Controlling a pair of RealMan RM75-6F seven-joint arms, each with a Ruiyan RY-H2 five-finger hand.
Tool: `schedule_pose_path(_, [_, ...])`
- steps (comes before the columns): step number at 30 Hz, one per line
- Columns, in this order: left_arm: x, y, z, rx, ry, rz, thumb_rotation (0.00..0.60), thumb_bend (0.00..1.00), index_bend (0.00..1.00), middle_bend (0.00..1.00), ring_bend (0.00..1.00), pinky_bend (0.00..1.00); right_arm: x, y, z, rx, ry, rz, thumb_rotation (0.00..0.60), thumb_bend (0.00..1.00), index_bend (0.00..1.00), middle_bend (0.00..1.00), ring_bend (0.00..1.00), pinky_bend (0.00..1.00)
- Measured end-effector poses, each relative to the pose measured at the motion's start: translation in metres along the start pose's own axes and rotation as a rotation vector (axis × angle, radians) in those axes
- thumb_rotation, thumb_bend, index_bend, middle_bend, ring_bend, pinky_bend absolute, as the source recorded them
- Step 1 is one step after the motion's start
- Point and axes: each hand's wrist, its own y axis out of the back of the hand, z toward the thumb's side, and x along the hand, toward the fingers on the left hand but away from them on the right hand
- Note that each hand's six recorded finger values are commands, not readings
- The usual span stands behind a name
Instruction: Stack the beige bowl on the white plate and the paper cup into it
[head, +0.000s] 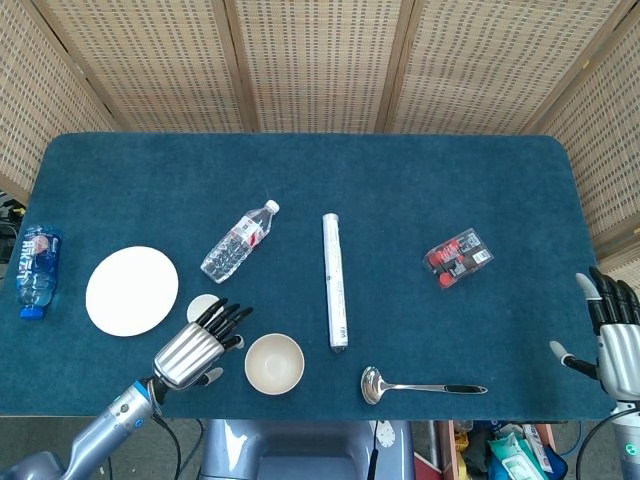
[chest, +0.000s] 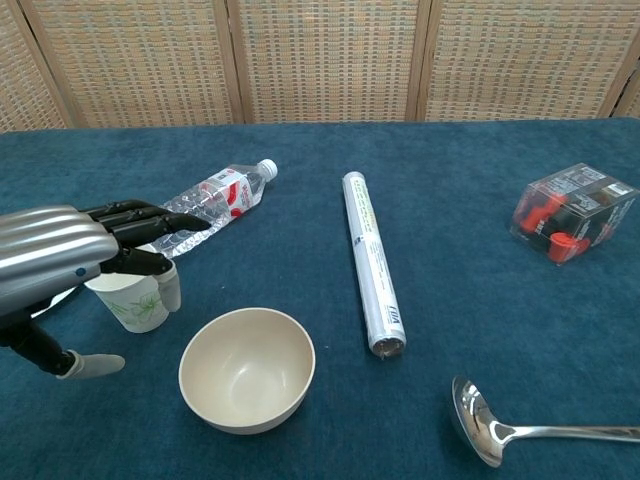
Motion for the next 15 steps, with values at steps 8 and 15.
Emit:
schedule_pose_path(8, [0.008,-0.01,0.01,0.021,-0.018,-0.031,0.6,0.24,0.41,0.0,0.0,0.0,0.0,0.001,-0.003,-0.007,-0.01,-0.002,0.6,0.14,0.01,0.0,0.0,0.0])
schedule_pose_path(15, [0.012,-0.014,0.013,0.031,-0.021,-0.045,0.6,0.25,0.41,0.0,0.0,0.0,0.0,0.001,-0.002,-0.008,-0.007,0.001,0.6,0.14,0.01,0.0,0.0,0.0])
